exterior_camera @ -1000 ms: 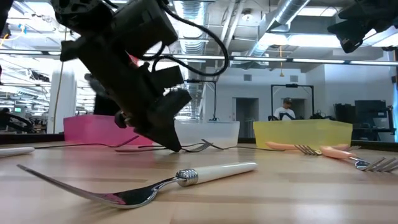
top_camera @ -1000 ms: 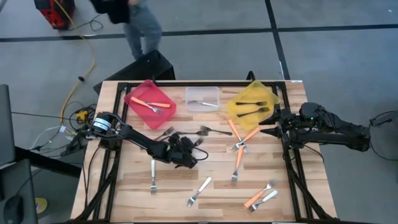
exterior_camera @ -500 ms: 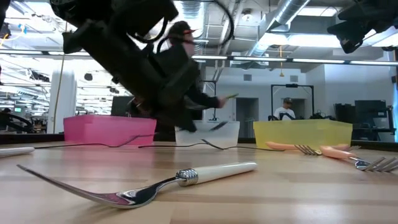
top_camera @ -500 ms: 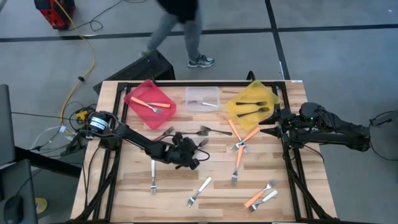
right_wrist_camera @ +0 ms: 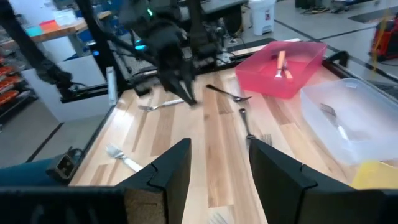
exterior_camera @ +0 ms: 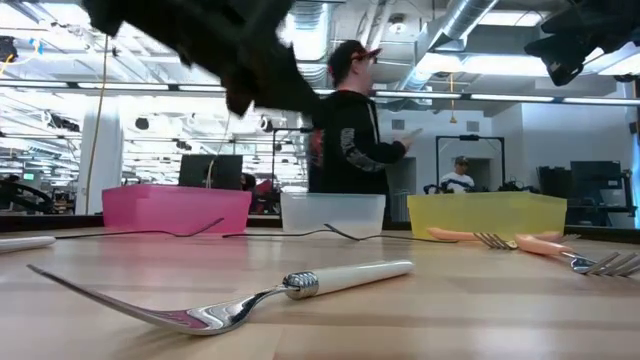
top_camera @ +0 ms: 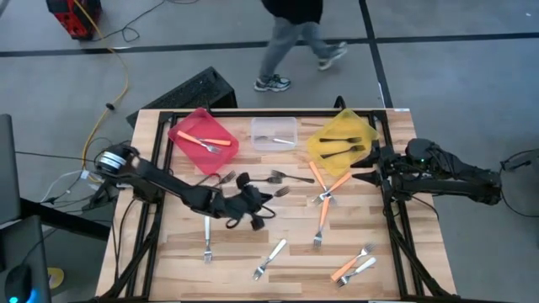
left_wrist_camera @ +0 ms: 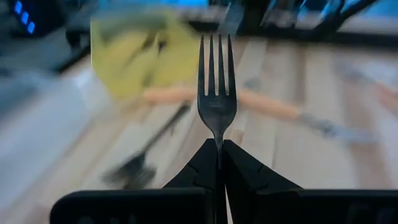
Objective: Sort silverware by color (type)
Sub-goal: Put the black fork into the yellow bin
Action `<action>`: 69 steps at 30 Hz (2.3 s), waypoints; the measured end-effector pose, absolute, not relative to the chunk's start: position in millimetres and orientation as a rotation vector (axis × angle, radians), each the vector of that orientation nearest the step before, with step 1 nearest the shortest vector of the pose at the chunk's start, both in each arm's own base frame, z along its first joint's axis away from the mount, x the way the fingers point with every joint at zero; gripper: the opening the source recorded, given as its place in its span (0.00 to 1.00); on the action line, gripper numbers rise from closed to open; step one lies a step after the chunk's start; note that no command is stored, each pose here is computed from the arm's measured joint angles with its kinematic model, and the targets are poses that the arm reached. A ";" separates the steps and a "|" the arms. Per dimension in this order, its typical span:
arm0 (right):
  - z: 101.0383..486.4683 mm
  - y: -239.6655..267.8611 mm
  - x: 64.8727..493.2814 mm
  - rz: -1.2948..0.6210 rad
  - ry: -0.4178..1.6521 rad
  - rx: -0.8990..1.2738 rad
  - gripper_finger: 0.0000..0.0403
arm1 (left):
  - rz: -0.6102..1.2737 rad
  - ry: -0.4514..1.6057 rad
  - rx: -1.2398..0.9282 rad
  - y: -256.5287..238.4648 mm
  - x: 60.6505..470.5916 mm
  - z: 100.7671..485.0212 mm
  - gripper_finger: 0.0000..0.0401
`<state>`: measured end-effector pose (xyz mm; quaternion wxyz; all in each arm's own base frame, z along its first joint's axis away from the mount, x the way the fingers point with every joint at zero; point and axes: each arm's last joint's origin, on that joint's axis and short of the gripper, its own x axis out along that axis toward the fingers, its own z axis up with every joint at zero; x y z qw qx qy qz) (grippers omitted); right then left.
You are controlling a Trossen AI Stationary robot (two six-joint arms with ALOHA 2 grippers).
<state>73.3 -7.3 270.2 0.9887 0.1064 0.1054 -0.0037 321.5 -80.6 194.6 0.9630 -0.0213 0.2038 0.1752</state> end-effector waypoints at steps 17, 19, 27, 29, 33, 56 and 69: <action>237.3 -14.3 106.6 -0.034 0.028 0.185 0.46 | 0.183 -0.028 -0.130 -56.9 240.7 213.0 0.00; 233.5 -15.9 113.5 -0.046 -0.007 0.161 0.47 | 0.151 -0.050 -0.107 -58.0 241.5 215.0 0.00; 222.6 -22.8 145.2 -0.095 -0.047 0.117 0.57 | 0.100 -0.096 -0.071 -57.6 243.2 218.9 0.00; 222.0 -24.4 154.4 -0.094 -0.071 0.115 0.62 | 0.076 -0.119 -0.065 -56.5 243.5 221.2 0.00; 219.5 -24.4 173.6 -0.072 -0.135 0.089 0.69 | 0.080 -0.129 -0.056 -53.7 244.2 222.2 0.00; 238.5 -14.2 333.4 0.193 -0.187 0.020 0.73 | 0.073 -0.165 0.013 -51.1 244.4 226.0 0.00; 238.9 -2.0 365.1 0.339 -0.188 0.011 0.73 | 0.077 -0.155 0.034 -51.0 244.6 225.2 0.00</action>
